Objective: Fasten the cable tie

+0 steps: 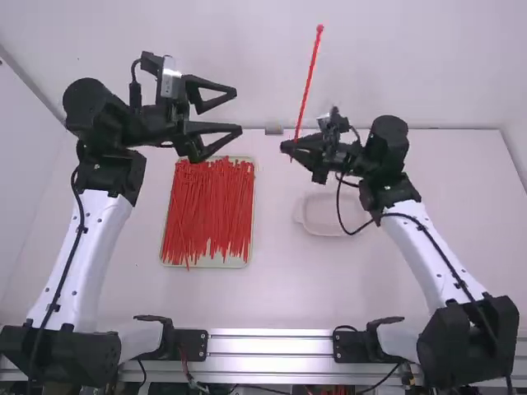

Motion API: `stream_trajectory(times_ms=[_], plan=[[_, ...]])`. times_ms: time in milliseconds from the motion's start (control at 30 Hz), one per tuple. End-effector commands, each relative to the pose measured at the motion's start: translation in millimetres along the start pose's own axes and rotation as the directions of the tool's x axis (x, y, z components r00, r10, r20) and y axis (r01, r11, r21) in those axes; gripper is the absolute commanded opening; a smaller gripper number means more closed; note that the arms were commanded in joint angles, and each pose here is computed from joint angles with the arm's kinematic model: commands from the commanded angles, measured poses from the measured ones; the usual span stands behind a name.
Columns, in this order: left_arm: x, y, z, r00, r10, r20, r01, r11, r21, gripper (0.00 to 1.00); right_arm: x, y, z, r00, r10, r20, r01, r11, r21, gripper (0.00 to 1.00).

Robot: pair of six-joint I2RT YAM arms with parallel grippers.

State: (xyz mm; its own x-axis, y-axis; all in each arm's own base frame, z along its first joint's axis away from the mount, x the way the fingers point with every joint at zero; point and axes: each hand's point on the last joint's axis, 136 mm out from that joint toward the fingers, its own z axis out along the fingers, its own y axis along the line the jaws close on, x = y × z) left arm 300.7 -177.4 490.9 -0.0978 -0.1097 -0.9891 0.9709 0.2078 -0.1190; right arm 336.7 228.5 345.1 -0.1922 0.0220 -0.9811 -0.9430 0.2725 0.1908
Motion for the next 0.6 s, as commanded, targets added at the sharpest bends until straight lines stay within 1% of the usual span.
stream_trajectory(times_ms=[0, 33, 100, 167, 200, 233, 267, 333, 400, 433, 467, 567], plan=[[-1, 4, -2, 0.997, 0.073, 0.004, -0.073, 0.997, -0.021, 0.99, -19, -35, -14, 0.998, 0.028, 0.054, -0.039, 0.976, 0.213, 0.0], [-1, 8, -2, 0.997, 0.071, 0.006, -0.071, 0.997, -0.039, 0.99, -16, -52, -22, 0.997, 0.047, 0.056, -0.061, 0.952, 0.299, 0.0], [-1, 13, -3, 0.998, 0.063, 0.01, -0.062, 0.996, -0.065, 0.99, -12, -65, -29, 0.996, 0.064, 0.053, -0.079, 0.927, 0.366, 0.0], [-1, 22, -5, 0.999, 0.042, 0.02, -0.04, 0.993, -0.114, 0.99, -5, -86, -41, 0.994, 0.094, 0.056, -0.109, 0.873, 0.475, 0.0], [-1, 22, -5, 0.999, 0.041, 0.021, -0.038, 0.992, -0.118, 0.99, -4, -89, -42, 0.994, 0.095, 0.057, -0.111, 0.864, 0.49, 0.0], [-1, 25, -4, 0.999, 0.037, 0.026, -0.033, 0.991, -0.133, 0.99, 0, -102, -52, 0.994, 0.095, 0.05, -0.107, 0.823, 0.557, 0.0], [-2, 26, -4, 0.999, 0.036, 0.028, -0.032, 0.99, -0.138, 0.99, 1, -105, -55, 0.994, 0.094, 0.048, -0.105, 0.809, 0.578, 0.0], [-3, 28, -6, 0.999, 0.039, 0.031, -0.033, 0.988, -0.151, 0.99, 6, -121, -70, 0.993, 0.109, 0.053, -0.117, 0.738, 0.665, 0.0], [-2, 29, -6, 0.998, 0.056, 0.028, -0.051, 0.987, -0.153, 0.99, 8, -128, -76, 0.993, 0.108, 0.047, -0.11, 0.706, 0.699, 0.0], [-2, 28, -5, 0.998, 0.062, 0.027, -0.057, 0.987, -0.15, 0.99, 11, -133, -82, 0.994, 0.104, 0.038, -0.099, 0.678, 0.729, 0.0], [-1, 29, -4, 0.998, 0.056, 0.025, -0.051, 0.988, -0.149, 0.99, 14, -142, -91, 0.993, 0.109, 0.039, -0.099, 0.628, 0.772, 0.0], [-1, 31, -6, 0.998, 0.056, 0.025, -0.051, 0.987, -0.154, 0.99, 24, -161, -102, 0.992, 0.12, 0.034, -0.094, 0.546, 0.832, 0.0]])
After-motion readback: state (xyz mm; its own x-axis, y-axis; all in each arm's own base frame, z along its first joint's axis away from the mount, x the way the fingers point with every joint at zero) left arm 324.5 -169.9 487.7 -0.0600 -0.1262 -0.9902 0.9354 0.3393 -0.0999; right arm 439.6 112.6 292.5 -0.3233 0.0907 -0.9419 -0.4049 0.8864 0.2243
